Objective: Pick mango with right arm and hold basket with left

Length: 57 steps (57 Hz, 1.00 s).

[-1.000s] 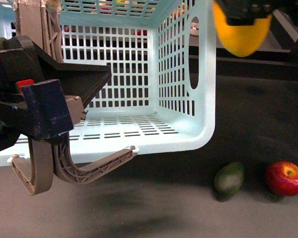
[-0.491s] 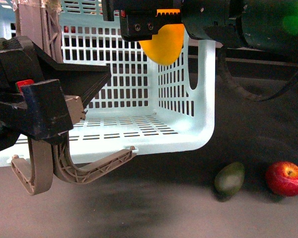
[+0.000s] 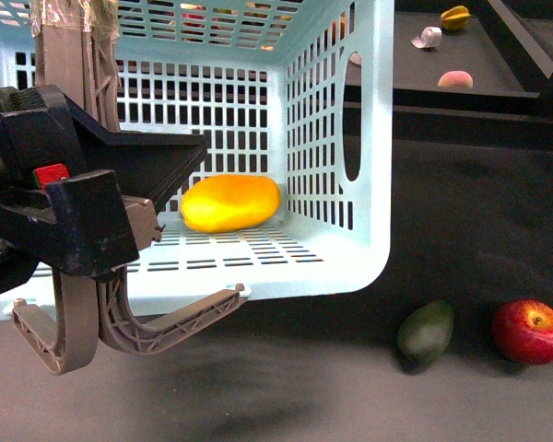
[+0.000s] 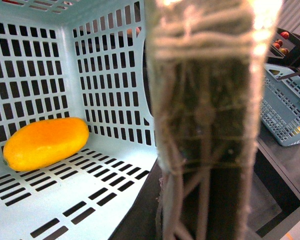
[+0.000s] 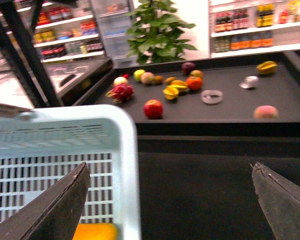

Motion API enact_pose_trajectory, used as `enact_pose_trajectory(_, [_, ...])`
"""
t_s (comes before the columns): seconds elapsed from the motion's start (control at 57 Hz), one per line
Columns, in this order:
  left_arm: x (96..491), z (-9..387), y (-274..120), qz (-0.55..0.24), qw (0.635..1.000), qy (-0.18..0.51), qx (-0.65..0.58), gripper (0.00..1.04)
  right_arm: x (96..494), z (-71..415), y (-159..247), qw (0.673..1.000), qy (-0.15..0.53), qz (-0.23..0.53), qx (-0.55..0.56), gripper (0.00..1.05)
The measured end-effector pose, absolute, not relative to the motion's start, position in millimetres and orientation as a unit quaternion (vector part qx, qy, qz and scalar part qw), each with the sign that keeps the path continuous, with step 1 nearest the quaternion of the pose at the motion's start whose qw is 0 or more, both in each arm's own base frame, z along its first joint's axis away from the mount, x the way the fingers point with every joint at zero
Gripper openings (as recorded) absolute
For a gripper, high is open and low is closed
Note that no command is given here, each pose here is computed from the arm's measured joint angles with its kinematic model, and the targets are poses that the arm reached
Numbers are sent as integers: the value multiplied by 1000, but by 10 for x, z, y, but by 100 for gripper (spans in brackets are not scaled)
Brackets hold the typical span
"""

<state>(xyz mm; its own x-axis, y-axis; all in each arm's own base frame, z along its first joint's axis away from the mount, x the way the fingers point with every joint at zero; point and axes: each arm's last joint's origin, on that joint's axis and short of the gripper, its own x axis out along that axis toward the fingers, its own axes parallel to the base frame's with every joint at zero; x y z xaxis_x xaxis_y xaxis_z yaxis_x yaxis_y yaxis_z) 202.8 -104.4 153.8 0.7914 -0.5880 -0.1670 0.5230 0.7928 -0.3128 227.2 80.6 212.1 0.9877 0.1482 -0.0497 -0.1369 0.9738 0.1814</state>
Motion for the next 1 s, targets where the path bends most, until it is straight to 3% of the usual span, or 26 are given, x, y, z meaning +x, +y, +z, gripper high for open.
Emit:
enact_pose_trajectory(0.368, [2028,1538,-1045,-298,937,129,-127,8,1360,1894,244,986,39,-119,108,97])
enact_pose_trajectory(0.614, [2028,1538,-1044,-297,937,129,-127,8,1309,1917,234,987,24,-114,113,96])
enact_pose_trajectory(0.737, [2028,1538,-1044,-297,938,129,-126,8,1275,1883,195,999,4,-8,49,76])
enact_pose_trajectory(1.0, [2028,1539,-1044,-297,937,129,-127,8,1202,1795,98,1000,4,9,7,33])
